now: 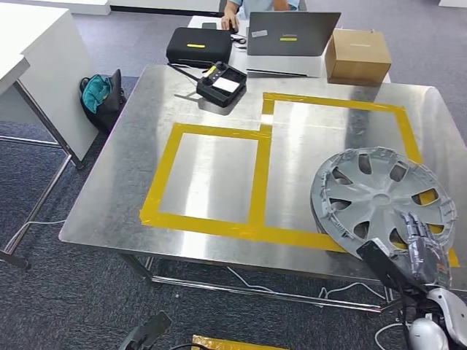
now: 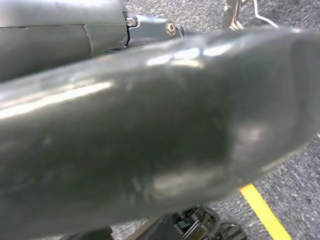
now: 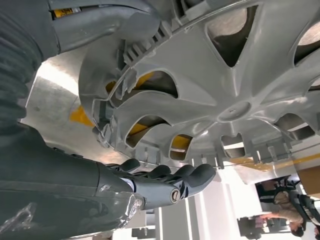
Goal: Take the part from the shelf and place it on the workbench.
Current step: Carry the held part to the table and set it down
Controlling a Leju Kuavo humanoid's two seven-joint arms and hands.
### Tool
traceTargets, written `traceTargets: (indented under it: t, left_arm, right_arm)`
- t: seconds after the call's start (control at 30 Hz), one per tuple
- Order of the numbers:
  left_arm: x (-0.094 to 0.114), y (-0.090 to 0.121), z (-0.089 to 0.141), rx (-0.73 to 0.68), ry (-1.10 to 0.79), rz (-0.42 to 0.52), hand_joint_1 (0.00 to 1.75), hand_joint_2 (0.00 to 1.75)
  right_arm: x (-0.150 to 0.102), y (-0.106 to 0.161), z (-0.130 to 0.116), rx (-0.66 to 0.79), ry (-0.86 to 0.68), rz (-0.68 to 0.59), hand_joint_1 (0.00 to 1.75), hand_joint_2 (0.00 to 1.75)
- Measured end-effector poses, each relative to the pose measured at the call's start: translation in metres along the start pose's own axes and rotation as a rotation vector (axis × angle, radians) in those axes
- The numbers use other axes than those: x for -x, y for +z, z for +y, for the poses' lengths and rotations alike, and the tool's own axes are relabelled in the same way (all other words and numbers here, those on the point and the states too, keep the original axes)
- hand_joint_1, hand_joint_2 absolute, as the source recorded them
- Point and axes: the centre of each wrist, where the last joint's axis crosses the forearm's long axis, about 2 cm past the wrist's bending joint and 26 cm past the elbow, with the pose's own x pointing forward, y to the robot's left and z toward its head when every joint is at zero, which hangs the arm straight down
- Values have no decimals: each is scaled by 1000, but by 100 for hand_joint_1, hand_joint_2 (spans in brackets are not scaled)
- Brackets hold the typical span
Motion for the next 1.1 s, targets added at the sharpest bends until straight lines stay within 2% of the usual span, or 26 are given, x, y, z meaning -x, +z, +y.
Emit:
traceTargets:
  t: [0.17,0.53,0.73,0.87,0.97,1.1]
  left_arm:
    - [1,0,1,-3,4,1,0,0]
    - [8,3,1,-13,32,-13,0,0]
    - [12,4,1,-19,45,-16,0,0]
    - [15,6,0,-29,67,-26,0,0]
    - [18,8,-1,-37,90,-31,0,0]
    - [22,10,-2,-49,118,-24,0,0]
  right_arm:
    - [-1,-2,2,-38,-48,2,0,175]
    - [-9,-8,4,-82,-391,-114,0,175]
    - [-17,-1,0,-31,-439,-204,0,175]
    - [-30,25,-6,125,-382,-324,0,175]
    - [-46,60,-7,286,-325,-400,0,175]
    - [-72,102,-9,451,-329,-455,0,175]
